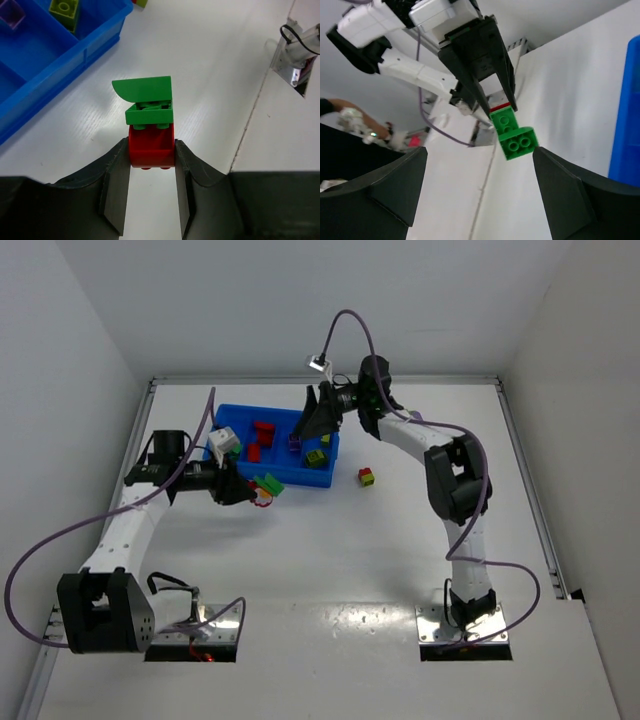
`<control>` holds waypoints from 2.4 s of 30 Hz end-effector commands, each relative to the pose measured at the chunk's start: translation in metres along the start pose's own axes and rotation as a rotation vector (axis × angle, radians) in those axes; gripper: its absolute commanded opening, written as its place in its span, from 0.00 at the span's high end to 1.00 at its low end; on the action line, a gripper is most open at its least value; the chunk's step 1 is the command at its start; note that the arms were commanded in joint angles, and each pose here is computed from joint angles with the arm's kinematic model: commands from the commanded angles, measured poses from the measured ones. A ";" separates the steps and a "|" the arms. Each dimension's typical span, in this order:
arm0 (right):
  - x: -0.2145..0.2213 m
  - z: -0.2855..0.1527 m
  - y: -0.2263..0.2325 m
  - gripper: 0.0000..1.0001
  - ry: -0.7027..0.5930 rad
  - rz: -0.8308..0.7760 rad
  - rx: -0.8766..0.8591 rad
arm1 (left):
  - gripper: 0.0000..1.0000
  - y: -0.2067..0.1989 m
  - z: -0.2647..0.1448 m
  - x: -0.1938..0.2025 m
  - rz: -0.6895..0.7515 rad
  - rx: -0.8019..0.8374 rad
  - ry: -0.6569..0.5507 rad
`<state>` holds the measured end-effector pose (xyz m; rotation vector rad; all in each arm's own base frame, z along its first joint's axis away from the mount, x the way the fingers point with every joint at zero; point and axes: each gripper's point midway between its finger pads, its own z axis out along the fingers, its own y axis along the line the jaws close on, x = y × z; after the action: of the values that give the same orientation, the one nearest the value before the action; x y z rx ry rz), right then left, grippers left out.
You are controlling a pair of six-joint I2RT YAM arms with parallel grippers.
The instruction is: Sort the legos into containers by color
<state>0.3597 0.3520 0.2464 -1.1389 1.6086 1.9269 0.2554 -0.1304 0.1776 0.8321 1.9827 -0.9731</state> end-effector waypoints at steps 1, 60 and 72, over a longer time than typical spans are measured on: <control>0.015 -0.012 0.005 0.13 0.095 0.253 -0.057 | 0.90 0.005 -0.009 -0.031 0.129 -0.073 -0.054; 0.059 0.048 -0.019 0.57 0.218 0.667 -0.120 | 0.93 0.007 0.027 -0.093 0.431 -0.289 -0.120; 0.062 0.056 -0.016 1.00 0.232 0.632 -0.133 | 0.93 0.011 0.029 -0.092 0.430 -0.298 -0.118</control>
<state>0.3506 0.3927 0.1748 -0.7115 2.2558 2.3308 0.3069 -0.1592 0.2147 0.9432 1.7982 -0.4753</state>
